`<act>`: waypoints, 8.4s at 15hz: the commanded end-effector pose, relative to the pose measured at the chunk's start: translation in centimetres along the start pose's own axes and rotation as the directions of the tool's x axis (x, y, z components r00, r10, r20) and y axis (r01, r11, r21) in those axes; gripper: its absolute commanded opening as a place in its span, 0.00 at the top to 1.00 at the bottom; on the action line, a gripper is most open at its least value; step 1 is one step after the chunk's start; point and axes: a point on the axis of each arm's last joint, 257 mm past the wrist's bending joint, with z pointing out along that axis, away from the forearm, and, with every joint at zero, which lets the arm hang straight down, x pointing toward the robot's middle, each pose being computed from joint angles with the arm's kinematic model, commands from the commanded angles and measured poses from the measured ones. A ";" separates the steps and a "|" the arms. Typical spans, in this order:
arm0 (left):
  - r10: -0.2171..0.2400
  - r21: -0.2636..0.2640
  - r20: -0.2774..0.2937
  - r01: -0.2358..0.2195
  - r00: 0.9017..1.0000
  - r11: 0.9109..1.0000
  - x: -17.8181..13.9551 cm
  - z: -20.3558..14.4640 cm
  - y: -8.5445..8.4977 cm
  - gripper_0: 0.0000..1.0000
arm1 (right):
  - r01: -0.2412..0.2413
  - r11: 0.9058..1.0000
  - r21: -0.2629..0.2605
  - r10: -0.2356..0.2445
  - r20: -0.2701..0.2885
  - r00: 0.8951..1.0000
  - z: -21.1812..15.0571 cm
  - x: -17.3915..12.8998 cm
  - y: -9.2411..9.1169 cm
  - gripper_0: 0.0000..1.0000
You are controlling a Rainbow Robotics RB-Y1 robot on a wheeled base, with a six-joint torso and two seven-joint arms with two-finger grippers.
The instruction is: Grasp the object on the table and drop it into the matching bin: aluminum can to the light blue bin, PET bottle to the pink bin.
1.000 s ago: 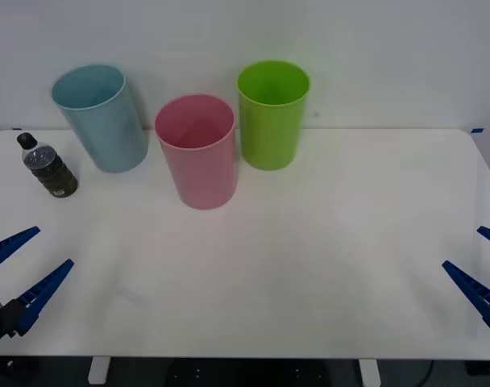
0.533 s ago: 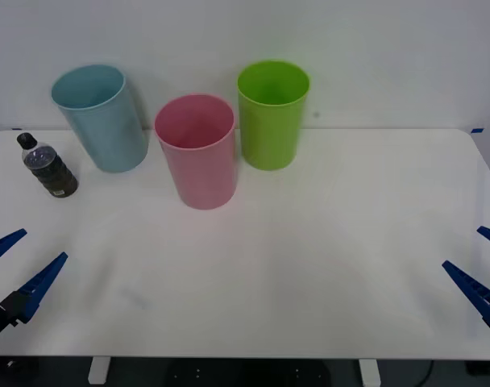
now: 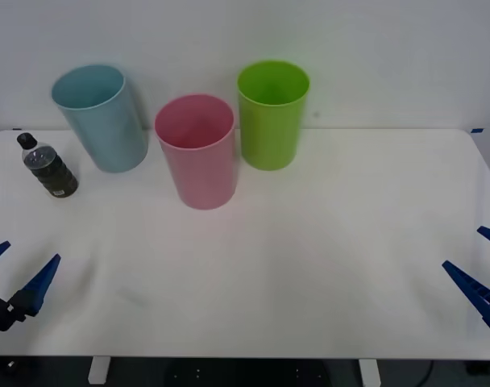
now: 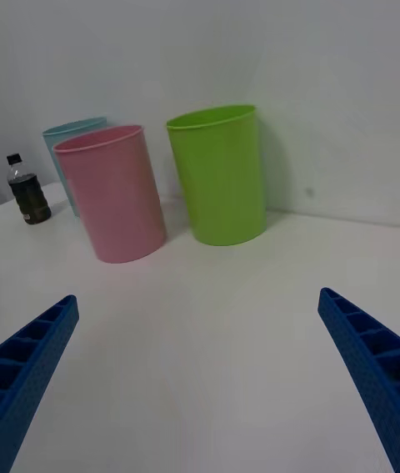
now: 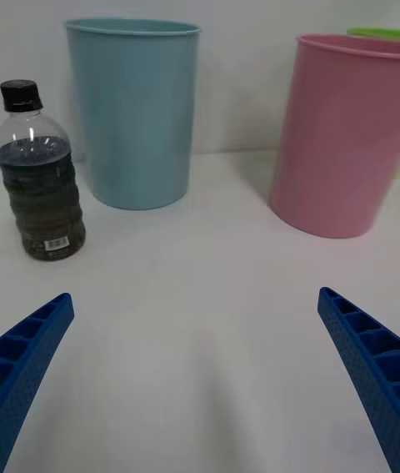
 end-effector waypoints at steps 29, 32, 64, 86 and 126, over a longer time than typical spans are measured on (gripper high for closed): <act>-0.114 -0.341 -0.040 0.094 0.993 0.935 2.1 18.2 11.3 0.00 | 0.000 1.000 0.000 0.000 0.000 1.000 0.0 0.0 0.0 0.00; -0.122 -0.353 -0.046 0.098 0.991 0.930 1.9 19.5 11.4 0.00 | 0.000 1.000 0.000 0.000 0.000 1.000 0.0 0.0 0.0 0.00; -0.088 -0.461 -0.109 0.028 0.990 0.887 0.3 23.6 13.0 1.00 | 0.000 1.000 0.000 0.000 0.000 1.000 0.0 0.0 0.0 0.00; -0.118 -0.236 0.009 0.116 0.993 0.965 -1.6 17.9 8.8 1.00 | 0.000 1.000 0.000 0.000 0.000 1.000 0.0 0.0 0.0 0.00; -0.033 0.580 0.082 -0.021 0.996 0.814 -24.5 28.6 -19.1 1.00 | 0.000 1.000 0.000 0.000 0.000 1.000 0.0 0.0 0.0 0.00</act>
